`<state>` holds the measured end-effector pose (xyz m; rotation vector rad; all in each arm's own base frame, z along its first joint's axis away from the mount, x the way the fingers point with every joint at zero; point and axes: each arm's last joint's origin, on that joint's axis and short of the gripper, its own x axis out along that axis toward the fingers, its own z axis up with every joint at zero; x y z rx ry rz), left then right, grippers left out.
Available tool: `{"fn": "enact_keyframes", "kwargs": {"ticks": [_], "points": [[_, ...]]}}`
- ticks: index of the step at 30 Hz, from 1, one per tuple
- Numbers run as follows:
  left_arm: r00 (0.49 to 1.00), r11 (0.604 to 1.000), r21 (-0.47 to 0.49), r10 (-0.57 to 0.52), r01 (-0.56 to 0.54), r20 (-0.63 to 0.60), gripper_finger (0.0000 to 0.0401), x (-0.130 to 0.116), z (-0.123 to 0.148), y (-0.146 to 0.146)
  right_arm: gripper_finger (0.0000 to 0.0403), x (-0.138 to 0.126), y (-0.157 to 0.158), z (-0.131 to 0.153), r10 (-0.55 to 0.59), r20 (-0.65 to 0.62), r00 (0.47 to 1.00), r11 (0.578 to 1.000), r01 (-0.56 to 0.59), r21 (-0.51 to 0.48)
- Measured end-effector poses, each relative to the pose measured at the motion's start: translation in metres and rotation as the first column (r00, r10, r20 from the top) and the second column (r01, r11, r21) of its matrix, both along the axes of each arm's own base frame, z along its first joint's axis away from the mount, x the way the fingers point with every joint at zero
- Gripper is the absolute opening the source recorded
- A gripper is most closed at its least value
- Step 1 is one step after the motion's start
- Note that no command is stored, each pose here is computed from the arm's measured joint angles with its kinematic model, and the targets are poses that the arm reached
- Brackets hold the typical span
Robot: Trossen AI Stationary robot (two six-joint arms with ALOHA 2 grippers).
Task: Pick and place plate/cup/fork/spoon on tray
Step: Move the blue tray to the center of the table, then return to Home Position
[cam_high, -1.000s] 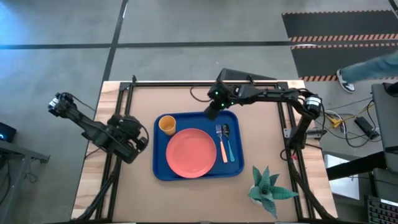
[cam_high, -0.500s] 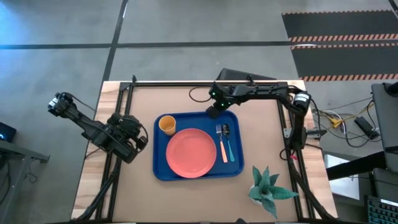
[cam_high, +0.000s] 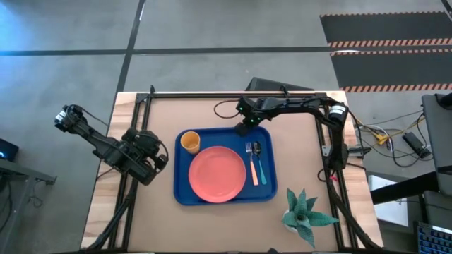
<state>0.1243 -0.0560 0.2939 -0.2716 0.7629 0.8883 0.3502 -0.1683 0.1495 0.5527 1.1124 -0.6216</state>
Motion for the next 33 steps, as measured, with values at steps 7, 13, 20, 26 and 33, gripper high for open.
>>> {"fn": "enact_keyframes", "kwargs": {"ticks": [7, 13, 20, 26, 33], "points": [[1.000, 1.000, 0.001, -0.002, 0.002, -0.002, 0.0000, 0.000, 0.000, 0.000, 0.0008, -0.003, 0.005, -0.001, -0.007, -0.044, 0.999, 1.000, 0.008, 0.028], [1.000, 1.000, 0.001, -0.002, 0.002, -0.002, 0.0000, 0.000, 0.000, 0.000, 0.0008, -0.003, 0.007, -0.001, -0.003, -0.047, 0.999, 1.000, 0.005, 0.028], [1.000, 1.000, 0.002, -0.003, 0.003, -0.003, 0.0000, 0.000, 0.000, 0.000, 0.0008, 0.003, 0.004, 0.040, 0.035, 0.034, 0.999, 0.997, -0.032, -0.072], [1.000, 1.000, 0.005, -0.009, 0.009, -0.009, 0.0000, 0.000, 0.000, 0.000, 0.0008, -0.002, 0.019, 0.123, 0.177, 0.198, 0.964, 0.963, -0.128, -0.239], [0.999, 1.000, 0.013, -0.025, 0.025, -0.022, 0.0000, 0.000, 0.000, 0.000, 0.0008, -0.044, 0.065, 0.225, 0.314, 0.420, 0.851, 0.905, -0.135, -0.404]]}}
